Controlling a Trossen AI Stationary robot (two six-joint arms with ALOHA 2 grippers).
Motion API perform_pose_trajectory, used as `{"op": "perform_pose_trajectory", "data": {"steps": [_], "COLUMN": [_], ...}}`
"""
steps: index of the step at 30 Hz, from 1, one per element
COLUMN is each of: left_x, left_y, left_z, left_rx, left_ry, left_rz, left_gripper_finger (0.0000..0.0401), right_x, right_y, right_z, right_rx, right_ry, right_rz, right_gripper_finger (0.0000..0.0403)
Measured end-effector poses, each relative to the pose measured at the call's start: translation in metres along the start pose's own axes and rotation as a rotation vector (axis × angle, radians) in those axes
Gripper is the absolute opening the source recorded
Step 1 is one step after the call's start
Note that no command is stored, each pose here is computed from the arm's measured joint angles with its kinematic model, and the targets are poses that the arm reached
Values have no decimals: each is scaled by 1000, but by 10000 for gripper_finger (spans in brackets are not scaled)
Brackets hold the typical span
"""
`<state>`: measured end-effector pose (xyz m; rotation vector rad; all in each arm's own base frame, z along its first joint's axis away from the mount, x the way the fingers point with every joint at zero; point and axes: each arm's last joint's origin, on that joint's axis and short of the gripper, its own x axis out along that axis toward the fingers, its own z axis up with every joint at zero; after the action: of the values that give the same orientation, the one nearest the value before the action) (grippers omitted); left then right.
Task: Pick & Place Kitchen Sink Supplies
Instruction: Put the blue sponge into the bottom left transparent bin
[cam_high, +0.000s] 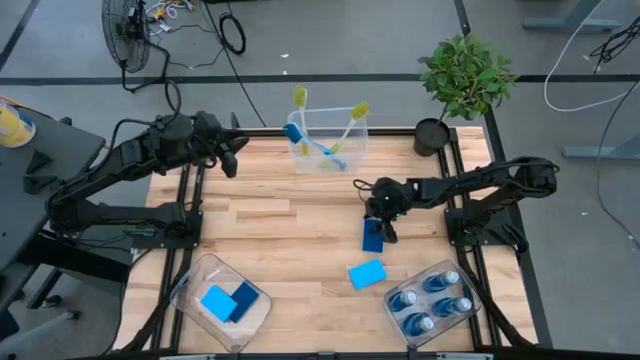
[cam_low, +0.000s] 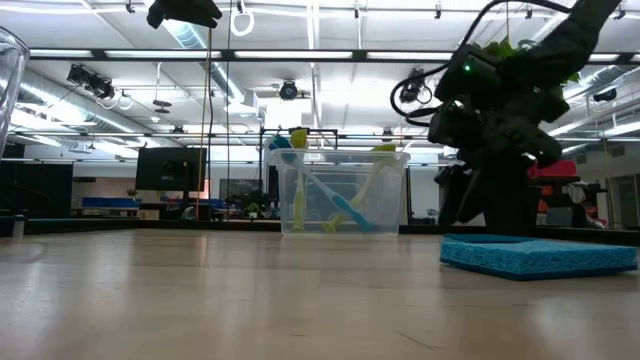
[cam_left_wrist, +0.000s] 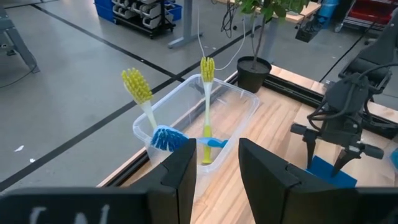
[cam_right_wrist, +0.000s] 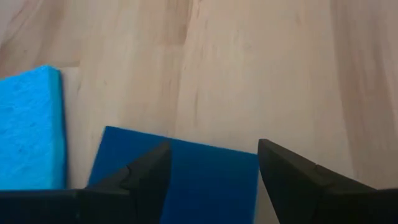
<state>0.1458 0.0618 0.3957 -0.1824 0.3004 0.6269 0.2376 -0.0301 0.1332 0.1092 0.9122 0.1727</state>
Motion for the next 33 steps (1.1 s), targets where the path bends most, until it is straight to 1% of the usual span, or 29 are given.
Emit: {"op": "perform_pose_trajectory", "data": {"steps": [4,9,16,20,23,33], "left_x": [0,0,0,0,0,0], "left_y": [0,0,0,1,1,1], "left_z": [0,0,0,0,0,0], "left_rx": [-1,0,-1,-1,-1,-1], "left_ry": [0,1,-1,-2,-3,-3], "left_rz": [1,2,11,20,21,21], "left_gripper_finger": [124,124,124,124,124,124], "right_x": [3,5,6,6,6,6], "right_y": [-1,0,0,0,0,-1], "right_z": [-8,-20,-24,-24,-24,-25], "right_rx": [16,39,47,16,-7,-7], "right_ry": [-31,-14,-12,-11,-9,-3], "right_rz": [-26,-25,-40,-44,-46,-77], "right_gripper_finger": [240,240,240,236,220,135]}}
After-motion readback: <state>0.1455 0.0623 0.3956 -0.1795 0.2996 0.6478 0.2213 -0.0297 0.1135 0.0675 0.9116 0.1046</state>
